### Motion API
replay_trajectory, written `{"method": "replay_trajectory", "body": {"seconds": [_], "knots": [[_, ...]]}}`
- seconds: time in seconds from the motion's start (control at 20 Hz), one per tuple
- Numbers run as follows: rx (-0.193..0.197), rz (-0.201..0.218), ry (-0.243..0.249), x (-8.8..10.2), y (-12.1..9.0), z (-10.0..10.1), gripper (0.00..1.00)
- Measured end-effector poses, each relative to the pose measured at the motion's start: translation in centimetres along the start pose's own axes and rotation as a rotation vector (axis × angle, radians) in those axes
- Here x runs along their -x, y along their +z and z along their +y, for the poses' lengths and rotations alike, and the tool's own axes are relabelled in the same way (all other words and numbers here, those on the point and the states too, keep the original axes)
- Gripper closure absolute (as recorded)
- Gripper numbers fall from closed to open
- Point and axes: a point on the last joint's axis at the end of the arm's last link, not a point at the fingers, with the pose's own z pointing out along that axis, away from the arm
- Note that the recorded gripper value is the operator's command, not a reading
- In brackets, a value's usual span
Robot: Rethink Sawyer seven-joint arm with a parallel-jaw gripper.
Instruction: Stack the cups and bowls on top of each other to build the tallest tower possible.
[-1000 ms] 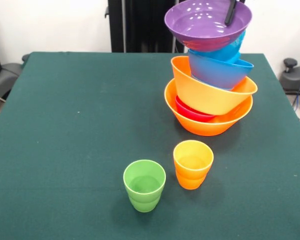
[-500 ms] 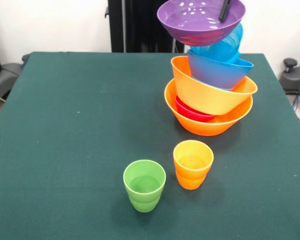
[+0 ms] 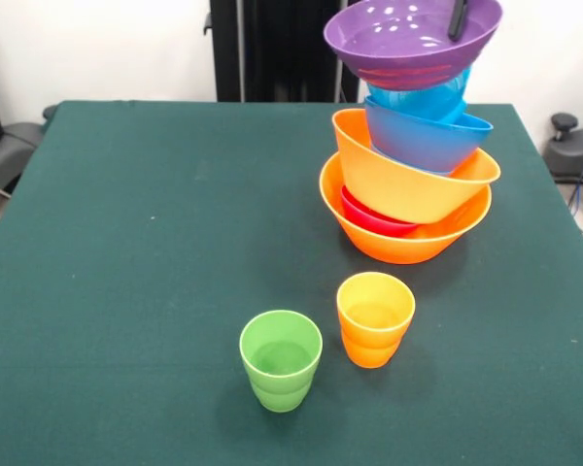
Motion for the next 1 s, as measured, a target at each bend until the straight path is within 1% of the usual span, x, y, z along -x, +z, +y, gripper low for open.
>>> {"method": "replay_trajectory", "body": {"seconds": [0.15, 0.3, 1.0], "knots": [[-0.003, -0.016, 0.002, 0.62, -0.16, -0.18, 1.0], [-0.006, -0.023, 0.006, 0.97, -0.25, -0.41, 1.0], [-0.006, -0.019, 0.011, 0.86, -0.07, -0.63, 1.0]]}}
